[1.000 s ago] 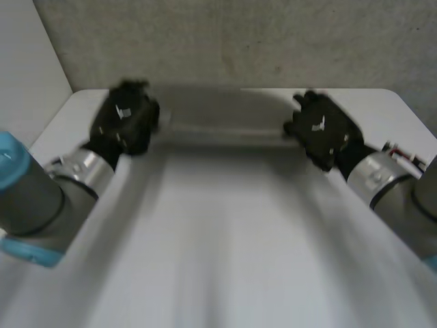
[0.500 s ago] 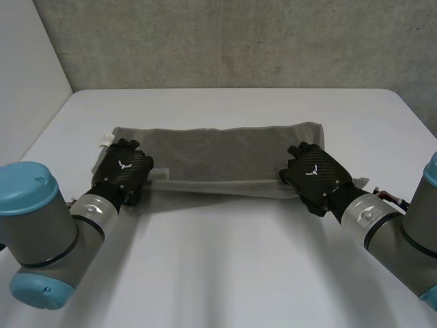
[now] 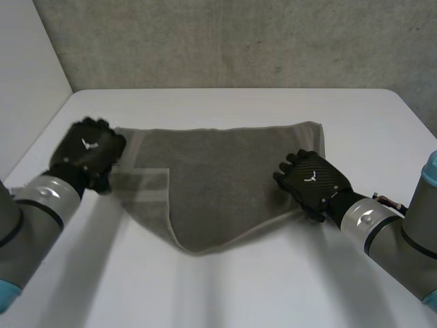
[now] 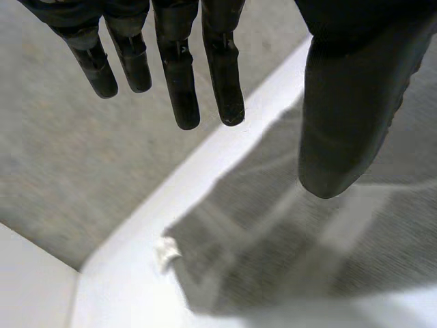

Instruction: Fold the towel.

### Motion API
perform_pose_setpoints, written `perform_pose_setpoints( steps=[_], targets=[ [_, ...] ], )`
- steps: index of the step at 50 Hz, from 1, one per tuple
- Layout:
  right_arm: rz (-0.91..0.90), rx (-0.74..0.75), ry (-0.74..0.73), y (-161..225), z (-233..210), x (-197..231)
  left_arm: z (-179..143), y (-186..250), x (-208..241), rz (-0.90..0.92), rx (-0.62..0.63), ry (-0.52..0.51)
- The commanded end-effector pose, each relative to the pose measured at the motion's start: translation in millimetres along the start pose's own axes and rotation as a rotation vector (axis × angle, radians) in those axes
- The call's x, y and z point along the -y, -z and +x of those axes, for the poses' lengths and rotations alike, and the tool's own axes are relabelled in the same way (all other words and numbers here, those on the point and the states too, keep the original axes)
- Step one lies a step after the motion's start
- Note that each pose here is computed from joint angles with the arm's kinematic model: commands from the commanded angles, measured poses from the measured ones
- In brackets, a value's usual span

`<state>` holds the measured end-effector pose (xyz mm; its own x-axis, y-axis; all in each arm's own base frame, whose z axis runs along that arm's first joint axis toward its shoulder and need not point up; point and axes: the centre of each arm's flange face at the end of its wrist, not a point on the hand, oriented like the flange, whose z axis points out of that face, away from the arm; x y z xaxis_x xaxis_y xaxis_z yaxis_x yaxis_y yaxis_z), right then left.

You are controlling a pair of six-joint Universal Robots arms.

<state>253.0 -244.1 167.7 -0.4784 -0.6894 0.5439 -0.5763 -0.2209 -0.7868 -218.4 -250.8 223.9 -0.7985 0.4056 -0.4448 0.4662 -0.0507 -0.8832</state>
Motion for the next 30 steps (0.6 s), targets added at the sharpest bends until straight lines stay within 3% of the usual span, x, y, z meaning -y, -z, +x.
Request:
perform_pose_setpoints(
  steps=[1,11,25,30],
  targets=[
    [-0.027,0.05,-0.06,11,-2,9,-4,-6,20,0.078,0.004,0.013],
    [-0.069,0.14,-0.23,23,-1,19,19,-62,3,0.041,-0.115,0.179],
    [-0.073,0.17,-0.239,23,-5,16,36,-127,-32,-0.105,-0.199,0.19],
    [-0.074,0.168,-0.243,23,-3,15,36,-136,-40,-0.144,-0.266,0.128]
  ],
)
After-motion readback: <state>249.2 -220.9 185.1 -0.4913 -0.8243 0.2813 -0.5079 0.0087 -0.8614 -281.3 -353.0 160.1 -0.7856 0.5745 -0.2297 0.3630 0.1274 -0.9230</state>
